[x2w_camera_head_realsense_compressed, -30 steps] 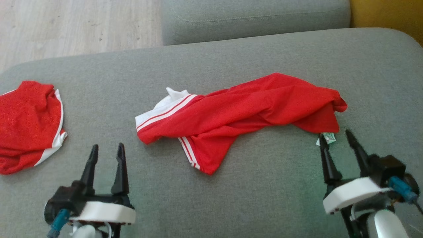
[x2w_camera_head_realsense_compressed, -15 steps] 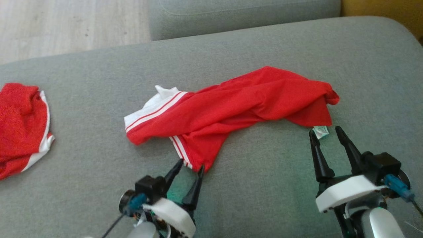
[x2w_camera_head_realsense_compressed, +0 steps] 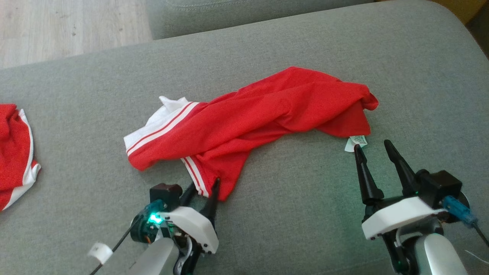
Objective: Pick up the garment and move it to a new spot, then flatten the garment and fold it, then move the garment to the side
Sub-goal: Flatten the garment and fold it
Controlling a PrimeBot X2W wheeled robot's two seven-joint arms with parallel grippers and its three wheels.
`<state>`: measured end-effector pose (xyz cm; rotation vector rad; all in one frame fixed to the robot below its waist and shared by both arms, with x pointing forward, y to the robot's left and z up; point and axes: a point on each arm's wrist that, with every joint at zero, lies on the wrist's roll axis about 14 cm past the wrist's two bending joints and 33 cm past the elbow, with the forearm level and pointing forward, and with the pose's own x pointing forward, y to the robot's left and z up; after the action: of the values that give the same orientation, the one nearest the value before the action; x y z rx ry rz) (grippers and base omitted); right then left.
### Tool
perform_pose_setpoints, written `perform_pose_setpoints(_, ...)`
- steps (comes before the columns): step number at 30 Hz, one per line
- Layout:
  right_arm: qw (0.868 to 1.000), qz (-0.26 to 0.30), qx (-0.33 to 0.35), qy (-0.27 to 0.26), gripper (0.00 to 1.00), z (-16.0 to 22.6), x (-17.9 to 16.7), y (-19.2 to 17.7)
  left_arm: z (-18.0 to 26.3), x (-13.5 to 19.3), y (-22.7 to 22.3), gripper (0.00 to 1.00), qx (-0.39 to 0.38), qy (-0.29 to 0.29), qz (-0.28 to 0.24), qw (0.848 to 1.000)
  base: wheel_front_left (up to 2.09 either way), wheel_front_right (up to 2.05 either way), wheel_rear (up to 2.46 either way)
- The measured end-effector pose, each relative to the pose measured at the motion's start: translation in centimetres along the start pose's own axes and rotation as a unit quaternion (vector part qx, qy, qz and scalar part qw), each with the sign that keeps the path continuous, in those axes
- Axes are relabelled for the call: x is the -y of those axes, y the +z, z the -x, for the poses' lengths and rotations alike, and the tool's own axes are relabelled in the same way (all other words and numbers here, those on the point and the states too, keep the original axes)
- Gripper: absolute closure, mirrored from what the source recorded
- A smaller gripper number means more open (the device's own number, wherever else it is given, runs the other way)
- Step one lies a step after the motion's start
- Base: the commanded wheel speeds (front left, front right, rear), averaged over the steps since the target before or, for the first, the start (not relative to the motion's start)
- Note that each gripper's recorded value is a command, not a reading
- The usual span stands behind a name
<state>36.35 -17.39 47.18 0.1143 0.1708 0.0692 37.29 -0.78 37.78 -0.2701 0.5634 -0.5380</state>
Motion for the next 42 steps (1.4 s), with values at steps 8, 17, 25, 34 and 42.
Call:
perform_pose_setpoints(8, 1.000, -0.005, 0.012, 0.001, 0.00, -0.3, 0.0, 0.6, 0.5, 1.4, 3.4, 1.00, 0.077, -0.020, 0.019, 0.997, 0.00, 0.00, 0.00)
perform_pose_setpoints(17, 0.999, -0.006, 0.028, 0.019, 0.00, -1.1, -1.0, 1.7, 5.5, 6.7, 15.2, 1.00, 0.266, -0.102, -0.019, 0.958, 0.00, 0.00, 0.00)
perform_pose_setpoints(25, 0.999, -0.011, 0.033, 0.015, 0.00, -1.2, -0.7, 2.0, 7.8, 7.3, 15.8, 1.00, 0.230, -0.109, -0.007, 0.967, 0.00, 0.00, 0.00)
perform_pose_setpoints(34, 1.000, -0.016, 0.010, 0.007, 0.00, -2.0, -0.2, 0.5, 3.4, -7.3, 7.9, 1.00, 0.085, 0.095, 0.007, 0.992, 0.00, 0.00, 0.00)
perform_pose_setpoints(42, 1.000, -0.013, 0.016, -0.003, 0.00, -2.9, 0.6, 0.7, 0.8, -11.2, 9.4, 0.00, 0.109, 0.140, -0.051, 0.983, 0.00, 0.00, 0.00)
